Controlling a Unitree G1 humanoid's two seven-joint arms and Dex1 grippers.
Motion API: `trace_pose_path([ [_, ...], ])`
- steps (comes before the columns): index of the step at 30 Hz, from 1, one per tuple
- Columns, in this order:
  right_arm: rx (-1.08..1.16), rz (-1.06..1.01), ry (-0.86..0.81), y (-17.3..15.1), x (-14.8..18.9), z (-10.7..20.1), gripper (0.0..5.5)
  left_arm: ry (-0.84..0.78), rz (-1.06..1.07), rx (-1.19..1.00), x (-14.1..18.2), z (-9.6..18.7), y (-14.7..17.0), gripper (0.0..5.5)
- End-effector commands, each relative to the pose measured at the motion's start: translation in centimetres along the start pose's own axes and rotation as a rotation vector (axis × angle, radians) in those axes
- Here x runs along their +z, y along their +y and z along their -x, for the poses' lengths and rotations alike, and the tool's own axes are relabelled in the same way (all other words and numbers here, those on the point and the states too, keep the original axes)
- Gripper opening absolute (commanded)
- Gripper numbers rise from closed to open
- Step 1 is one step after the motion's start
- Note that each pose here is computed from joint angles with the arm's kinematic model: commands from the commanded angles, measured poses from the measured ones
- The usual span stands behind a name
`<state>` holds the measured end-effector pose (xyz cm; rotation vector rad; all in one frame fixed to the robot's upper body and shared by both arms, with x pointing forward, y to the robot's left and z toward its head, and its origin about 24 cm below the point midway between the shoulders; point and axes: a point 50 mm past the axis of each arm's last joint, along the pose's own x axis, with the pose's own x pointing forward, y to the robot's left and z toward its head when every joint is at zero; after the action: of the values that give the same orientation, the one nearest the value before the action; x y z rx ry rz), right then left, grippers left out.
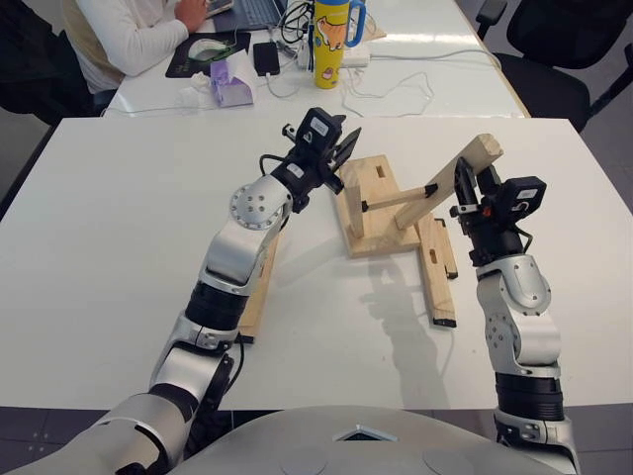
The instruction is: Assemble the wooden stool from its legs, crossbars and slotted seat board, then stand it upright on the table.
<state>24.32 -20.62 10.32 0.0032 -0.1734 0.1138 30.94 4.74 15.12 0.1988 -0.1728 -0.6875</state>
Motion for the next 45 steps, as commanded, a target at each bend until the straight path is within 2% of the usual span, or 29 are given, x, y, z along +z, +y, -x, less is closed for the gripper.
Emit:
trace_pose_path([
  [1,0.124,0.095,0.319,1.6,-4.8,2.2,1.06,-0.089,-0.049,-0.079,2.8,-2.4,-1.6,1.48],
  [5,0.225,0.106,0.306,3.4,-4.0,1.4,1.11,-0.123,-0.087,-0.147,4.0,-3.8,-2.8,1.48],
  [12,0.452,0.147,0.295,6.5,-2.5,0.4,1.11,-0.126,-0.112,-0.208,4.1,-5.0,-3.9,1.48],
  [15,0.486,0.165,0.417,6.5,-4.1,0.7,1.11,-0.142,-0.114,-0.219,4.6,-5.4,-4.0,1.48],
  [20,0.374,0.081,0.699,3.7,-9.2,2.8,1.11,-0.167,-0.109,-0.216,5.3,-5.5,-3.8,1.48],
  [24,0.372,-0.048,0.799,3.5,-10.9,5.0,1.11,-0.17,-0.1,-0.205,5.3,-5.5,-3.7,1.48],
  [29,0.381,-0.071,0.664,3.7,-10.4,5.7,1.12,-0.168,-0.098,-0.201,5.3,-5.3,-3.6,1.48],
  [33,0.397,-0.24,0.808,3.6,-11.7,7.9,1.12,-0.168,-0.097,-0.204,5.3,-5.3,-3.7,1.48],
  [36,0.353,-0.31,0.798,3.7,-11.8,8.5,1.12,-0.168,-0.098,-0.217,5.3,-5.2,-3.7,1.48],
  [42,0.311,-0.311,0.541,3.7,-9.6,4.8,1.12,-0.186,-0.099,-0.189,5.8,-4.9,-2.9,1.48],
  [45,0.309,-0.309,0.481,3.9,-8.2,3.4,1.09,-0.19,-0.097,-0.166,5.9,-4.7,-2.5,1.48],
])
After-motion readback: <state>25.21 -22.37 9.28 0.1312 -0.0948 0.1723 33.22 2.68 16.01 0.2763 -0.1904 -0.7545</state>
